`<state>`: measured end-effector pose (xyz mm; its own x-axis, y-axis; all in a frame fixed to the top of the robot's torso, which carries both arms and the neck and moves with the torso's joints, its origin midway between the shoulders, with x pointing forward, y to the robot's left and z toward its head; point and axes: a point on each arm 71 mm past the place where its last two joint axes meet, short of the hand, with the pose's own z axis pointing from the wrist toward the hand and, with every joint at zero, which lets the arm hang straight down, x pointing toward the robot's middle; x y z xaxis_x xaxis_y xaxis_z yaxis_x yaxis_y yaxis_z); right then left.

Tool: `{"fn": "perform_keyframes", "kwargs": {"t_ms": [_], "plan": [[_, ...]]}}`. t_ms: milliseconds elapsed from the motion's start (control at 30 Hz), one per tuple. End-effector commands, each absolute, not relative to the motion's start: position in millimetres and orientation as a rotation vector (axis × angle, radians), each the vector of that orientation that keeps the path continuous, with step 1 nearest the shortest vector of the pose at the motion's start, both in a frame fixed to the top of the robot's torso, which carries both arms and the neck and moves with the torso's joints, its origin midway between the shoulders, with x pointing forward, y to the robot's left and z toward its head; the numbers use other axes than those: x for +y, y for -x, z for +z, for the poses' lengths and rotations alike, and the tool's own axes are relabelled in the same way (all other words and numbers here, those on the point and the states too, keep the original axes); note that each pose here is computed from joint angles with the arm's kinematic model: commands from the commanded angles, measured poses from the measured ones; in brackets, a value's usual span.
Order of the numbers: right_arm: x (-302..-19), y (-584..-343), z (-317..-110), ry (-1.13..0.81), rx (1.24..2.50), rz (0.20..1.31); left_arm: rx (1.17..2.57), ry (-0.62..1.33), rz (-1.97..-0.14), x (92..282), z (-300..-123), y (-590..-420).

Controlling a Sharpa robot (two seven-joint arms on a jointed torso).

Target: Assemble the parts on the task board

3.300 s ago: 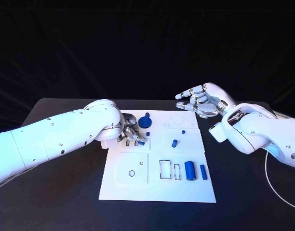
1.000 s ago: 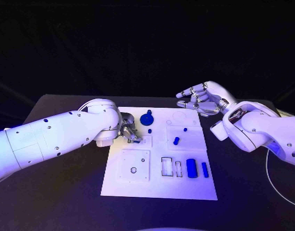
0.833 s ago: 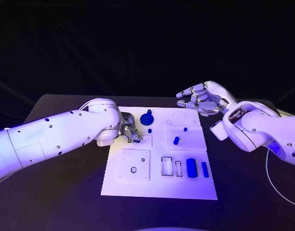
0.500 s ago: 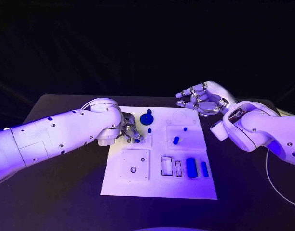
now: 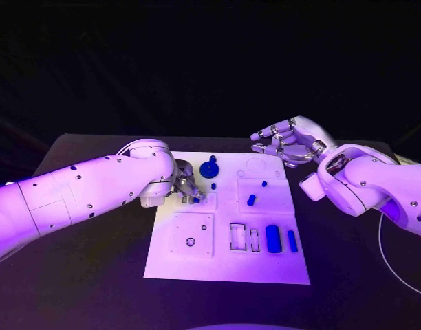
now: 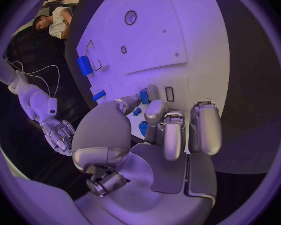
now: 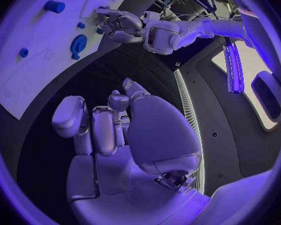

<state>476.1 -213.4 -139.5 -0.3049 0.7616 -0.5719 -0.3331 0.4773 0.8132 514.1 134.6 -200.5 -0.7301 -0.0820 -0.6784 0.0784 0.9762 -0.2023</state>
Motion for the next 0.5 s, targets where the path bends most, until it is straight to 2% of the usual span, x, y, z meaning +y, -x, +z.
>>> {"fn": "perform_keyframes", "kwargs": {"t_ms": [33, 500], "plan": [[-212.2, -475.8, -141.0, -0.401, 1.542, 1.152, 2.407, -0.012, -0.287, 131.9, -206.5, -511.0], [-212.7, -476.1, -141.9, -0.397, 1.545, 1.149, 2.361, 0.055, -0.298, 140.1, -204.2, -514.5]]}}
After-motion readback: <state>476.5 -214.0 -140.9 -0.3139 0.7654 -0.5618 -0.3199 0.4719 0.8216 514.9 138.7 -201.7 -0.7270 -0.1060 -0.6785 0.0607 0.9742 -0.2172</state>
